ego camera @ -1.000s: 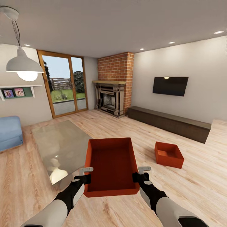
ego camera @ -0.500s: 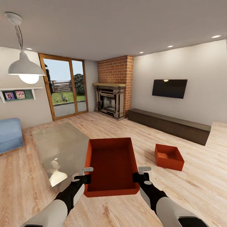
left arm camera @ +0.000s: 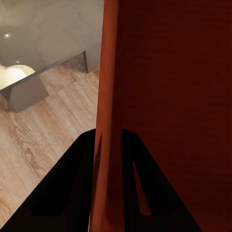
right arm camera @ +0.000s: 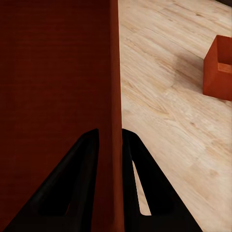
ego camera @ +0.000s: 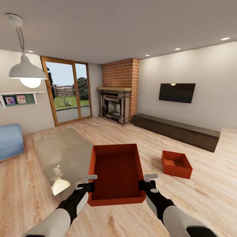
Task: Move the two storage containers from the living room to the garage. In the garage, place one container on the floor and stack the other container on top of it (either order is fine).
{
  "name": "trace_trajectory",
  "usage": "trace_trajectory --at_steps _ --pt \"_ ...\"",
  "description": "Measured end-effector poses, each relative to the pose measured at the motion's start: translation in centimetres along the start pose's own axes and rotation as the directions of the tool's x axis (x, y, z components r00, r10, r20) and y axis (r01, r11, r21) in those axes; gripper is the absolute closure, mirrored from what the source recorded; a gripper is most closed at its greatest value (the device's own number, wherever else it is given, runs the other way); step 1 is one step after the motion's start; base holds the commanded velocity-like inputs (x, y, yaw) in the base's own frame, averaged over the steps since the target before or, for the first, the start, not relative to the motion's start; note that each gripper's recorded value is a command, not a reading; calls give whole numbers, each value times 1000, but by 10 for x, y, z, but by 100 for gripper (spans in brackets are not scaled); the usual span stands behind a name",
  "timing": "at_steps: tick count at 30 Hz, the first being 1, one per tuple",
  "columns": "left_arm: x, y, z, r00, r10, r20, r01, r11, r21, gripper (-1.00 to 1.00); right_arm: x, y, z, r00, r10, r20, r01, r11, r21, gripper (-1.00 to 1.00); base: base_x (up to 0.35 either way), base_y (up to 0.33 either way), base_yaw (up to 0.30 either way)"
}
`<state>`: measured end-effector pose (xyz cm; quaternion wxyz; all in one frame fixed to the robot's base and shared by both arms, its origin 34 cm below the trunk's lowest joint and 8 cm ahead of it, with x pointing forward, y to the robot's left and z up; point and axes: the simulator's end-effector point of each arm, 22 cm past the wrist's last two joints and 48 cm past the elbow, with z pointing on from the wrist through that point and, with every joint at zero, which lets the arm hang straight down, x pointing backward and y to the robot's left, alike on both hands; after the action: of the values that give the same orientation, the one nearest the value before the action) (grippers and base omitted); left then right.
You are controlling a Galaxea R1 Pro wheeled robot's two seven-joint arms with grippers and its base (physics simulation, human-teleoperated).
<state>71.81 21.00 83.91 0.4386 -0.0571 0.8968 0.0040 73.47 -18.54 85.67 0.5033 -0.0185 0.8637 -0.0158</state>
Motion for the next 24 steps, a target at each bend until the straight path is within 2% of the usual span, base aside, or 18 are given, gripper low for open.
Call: trace_trajectory --at_steps 3,13,17,24 --pt "0 0 0 1000 0 -1 0 1000 0 100 0 0 0 1000 0 0 0 1000 0 100 -142 0 0" --pt "1 0 1 1000 0 -2 0 1000 0 100 1 0 0 1000 0 -1 0 1000 0 100 -310 0 0" --pt "0 0 0 1000 1 -1 -1 1000 0 100 0 0 0 1000 1 0 -1 1000 0 100 -71 0 30" --pt "0 1 0 1000 -1 -1 1 1000 0 100 0 1 0 1000 -1 -1 1 1000 0 100 -1 0 250"
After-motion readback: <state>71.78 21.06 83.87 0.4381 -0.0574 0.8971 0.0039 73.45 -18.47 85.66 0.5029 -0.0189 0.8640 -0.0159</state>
